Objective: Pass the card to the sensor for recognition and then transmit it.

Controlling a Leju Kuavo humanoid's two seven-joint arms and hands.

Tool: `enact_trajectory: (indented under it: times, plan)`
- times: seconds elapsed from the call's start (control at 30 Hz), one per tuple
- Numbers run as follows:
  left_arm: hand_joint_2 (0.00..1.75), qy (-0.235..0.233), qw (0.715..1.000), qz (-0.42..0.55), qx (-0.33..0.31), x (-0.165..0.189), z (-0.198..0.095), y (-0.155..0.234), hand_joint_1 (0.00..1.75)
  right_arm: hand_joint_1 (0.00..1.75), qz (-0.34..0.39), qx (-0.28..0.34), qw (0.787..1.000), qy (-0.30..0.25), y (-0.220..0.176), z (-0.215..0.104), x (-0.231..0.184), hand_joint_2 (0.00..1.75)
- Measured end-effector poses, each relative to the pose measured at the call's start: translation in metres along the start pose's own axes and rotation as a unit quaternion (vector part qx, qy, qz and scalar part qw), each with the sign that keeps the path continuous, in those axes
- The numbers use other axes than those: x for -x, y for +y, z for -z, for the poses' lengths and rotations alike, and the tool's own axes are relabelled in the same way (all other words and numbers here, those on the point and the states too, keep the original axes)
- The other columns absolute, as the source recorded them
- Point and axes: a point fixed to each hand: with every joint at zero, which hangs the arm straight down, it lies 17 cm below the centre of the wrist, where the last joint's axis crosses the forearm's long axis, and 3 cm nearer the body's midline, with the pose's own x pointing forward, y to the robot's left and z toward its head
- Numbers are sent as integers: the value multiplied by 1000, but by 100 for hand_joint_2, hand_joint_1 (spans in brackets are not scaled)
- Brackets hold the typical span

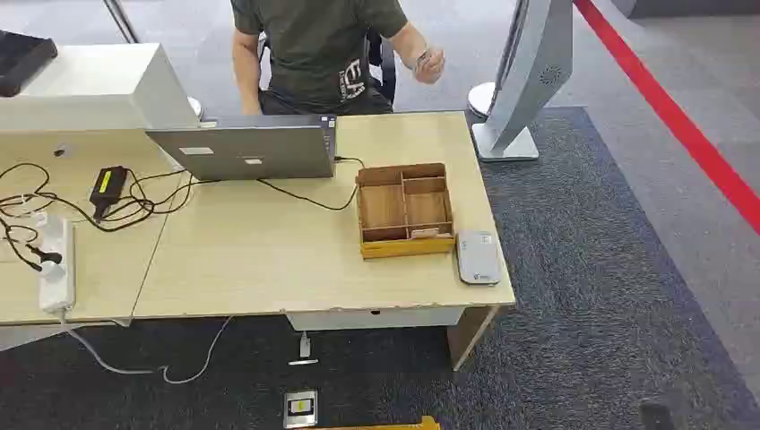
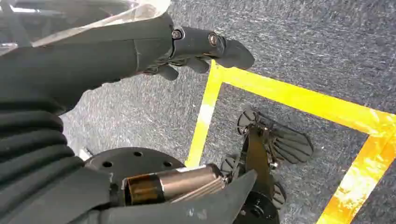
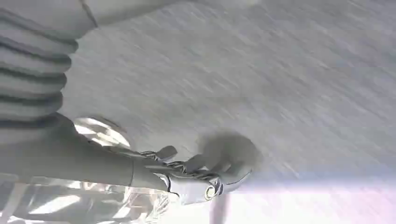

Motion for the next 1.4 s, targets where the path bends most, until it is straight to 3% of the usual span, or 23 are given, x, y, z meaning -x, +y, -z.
enact_trajectory:
  times: [0.23, 0.37, 0.47, 0.5, 0.6, 0.7, 0.9, 1.1, 1.27, 1.4]
  plan:
    - [0, -1, 1000, 6, 8, -1, 0, -3, 0, 0, 40, 71, 992, -100, -95, 45, -110, 175]
    - [0, -4, 1000, 11, 12, -2, -1, -5, 0, 0, 74, 98, 985, -117, -138, 56, -147, 175]
    - [0, -4, 1000, 14, 13, -1, -1, -5, 0, 0, 133, 106, 982, -84, -164, 62, -152, 175]
    - [175, -5, 1000, 15, 13, -2, -1, -5, 0, 0, 160, 110, 978, -75, -175, 63, -152, 175]
    - [175, -6, 1000, 20, 13, -2, -1, -4, 0, 0, 236, 138, 960, -63, -217, 62, -162, 175]
    - [175, -7, 1000, 27, 13, -3, 0, -4, 0, 0, 253, 164, 948, -97, -257, 54, -193, 175]
    - [175, -30, 997, 54, 35, -11, -2, -13, 0, 0, 172, 159, 948, -216, -286, 1, -327, 175]
    - [175, -38, 995, 76, 46, -13, -3, -18, 0, 0, 51, 100, 946, -303, -229, -80, -456, 175]
    - [175, -32, 995, 82, 46, -11, -3, -19, 0, 0, -43, 113, 903, -412, -179, -161, -549, 175]
    - [175, -34, 994, 90, 47, -11, -3, -19, 0, 0, -93, 123, 870, -469, -139, -208, -590, 175]
